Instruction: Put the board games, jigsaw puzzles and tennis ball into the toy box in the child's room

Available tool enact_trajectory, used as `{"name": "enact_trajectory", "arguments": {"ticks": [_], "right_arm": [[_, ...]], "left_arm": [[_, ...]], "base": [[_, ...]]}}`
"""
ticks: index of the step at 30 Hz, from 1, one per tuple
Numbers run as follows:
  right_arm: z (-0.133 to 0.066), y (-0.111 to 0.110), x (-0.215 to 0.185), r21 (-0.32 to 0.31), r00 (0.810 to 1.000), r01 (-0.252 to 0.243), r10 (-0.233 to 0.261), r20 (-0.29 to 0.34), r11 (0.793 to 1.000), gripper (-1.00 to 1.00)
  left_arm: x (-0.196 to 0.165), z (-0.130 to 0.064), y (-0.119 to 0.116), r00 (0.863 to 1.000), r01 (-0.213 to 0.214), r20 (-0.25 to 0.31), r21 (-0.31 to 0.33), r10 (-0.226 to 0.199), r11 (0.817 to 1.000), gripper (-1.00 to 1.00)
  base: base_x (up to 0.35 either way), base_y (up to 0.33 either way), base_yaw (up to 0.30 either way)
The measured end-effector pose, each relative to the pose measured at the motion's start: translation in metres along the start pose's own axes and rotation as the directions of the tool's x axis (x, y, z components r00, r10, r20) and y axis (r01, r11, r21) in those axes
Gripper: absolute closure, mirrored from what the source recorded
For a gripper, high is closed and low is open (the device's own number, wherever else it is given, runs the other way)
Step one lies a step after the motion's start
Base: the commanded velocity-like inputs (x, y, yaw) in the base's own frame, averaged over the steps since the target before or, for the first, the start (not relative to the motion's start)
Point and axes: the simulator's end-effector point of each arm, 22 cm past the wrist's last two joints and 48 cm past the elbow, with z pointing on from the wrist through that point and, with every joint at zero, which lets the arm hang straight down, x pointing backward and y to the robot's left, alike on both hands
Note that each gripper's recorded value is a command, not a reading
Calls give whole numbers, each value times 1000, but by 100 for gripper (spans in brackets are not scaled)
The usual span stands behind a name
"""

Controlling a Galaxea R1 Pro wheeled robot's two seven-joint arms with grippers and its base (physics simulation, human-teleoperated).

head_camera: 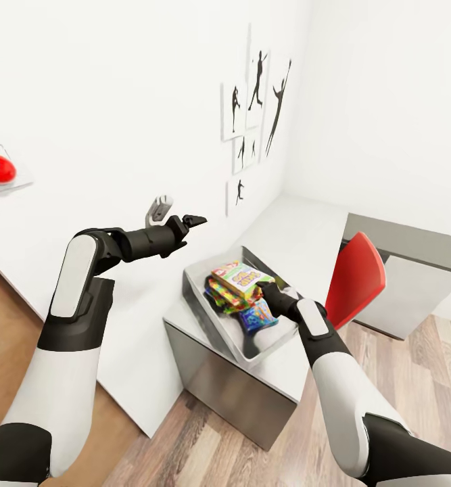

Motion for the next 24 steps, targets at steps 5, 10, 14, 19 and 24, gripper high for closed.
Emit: {"name": "enact_trajectory", "arguments": {"ticks": [5,10,14,19,24], "right_arm": [[0,-13,-1,57,1000,25,-25,2,998,-100],[0,-13,-1,58,1000,26,-26,3,998,-100],[0,-13,-1,58,1000,26,-26,3,998,-100],[0,-12,-2,56,1000,27,-28,6,998,-100],[-1,-11,-4,54,1000,29,-30,9,998,-100]], "left_arm": [[0,1,1,1000,0,0,-1,0,1000,-100],[0,1,1,1000,0,0,-1,0,1000,-100],[0,1,1,1000,1,-1,-1,-1,1000,-100],[0,1,1,1000,1,-1,-1,-1,1000,-100],[0,1,0,1000,1,-1,0,-1,1000,-100]], "base": [[0,0,2],[0,0,0],[0,0,0],[0,0,0],[0,0,0]]}}
